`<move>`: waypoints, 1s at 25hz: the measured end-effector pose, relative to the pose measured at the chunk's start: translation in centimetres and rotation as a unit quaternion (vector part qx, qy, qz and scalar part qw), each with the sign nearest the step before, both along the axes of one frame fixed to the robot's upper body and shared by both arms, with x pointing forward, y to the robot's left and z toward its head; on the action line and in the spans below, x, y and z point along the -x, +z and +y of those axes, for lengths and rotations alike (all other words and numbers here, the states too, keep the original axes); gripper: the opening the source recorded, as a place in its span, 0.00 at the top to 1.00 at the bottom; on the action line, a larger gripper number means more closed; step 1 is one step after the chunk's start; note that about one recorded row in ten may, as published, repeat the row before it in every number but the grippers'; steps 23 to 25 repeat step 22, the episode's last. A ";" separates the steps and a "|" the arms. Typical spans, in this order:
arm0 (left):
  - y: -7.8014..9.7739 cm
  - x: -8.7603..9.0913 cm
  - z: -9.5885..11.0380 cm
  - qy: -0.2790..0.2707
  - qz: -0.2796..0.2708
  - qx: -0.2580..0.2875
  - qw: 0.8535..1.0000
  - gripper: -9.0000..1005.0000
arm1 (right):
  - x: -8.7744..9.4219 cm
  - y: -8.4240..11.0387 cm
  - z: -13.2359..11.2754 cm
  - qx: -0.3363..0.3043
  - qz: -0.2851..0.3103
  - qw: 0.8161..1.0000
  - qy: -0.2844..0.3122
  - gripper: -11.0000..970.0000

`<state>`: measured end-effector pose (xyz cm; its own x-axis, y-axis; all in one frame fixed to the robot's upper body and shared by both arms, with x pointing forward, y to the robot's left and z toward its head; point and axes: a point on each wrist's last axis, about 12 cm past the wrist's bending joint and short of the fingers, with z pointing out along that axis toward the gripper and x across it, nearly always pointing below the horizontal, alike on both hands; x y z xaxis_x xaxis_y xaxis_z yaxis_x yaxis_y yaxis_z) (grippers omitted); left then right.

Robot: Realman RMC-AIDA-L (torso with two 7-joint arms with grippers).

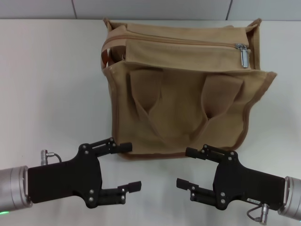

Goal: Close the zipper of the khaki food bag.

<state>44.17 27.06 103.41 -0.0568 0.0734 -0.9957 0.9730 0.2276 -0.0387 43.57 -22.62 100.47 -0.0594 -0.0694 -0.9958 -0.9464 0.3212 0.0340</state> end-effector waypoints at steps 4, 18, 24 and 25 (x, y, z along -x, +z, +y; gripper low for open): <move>-0.1 0.0 0.0 0.000 0.001 -0.004 1.000 0.20 | 0.0 0.0 0.1 -0.002 0.002 1.000 -0.003 0.29; -0.3 0.1 -0.2 0.002 0.006 -0.005 1.000 0.20 | -0.3 0.0 0.4 0.002 0.000 1.000 0.006 0.29; -0.3 0.1 -0.2 0.002 0.006 -0.005 1.000 0.20 | -0.3 0.0 0.4 0.002 0.000 1.000 0.006 0.29; -0.3 0.1 -0.2 0.002 0.006 -0.005 1.000 0.20 | -0.3 0.0 0.4 0.002 0.000 1.000 0.006 0.29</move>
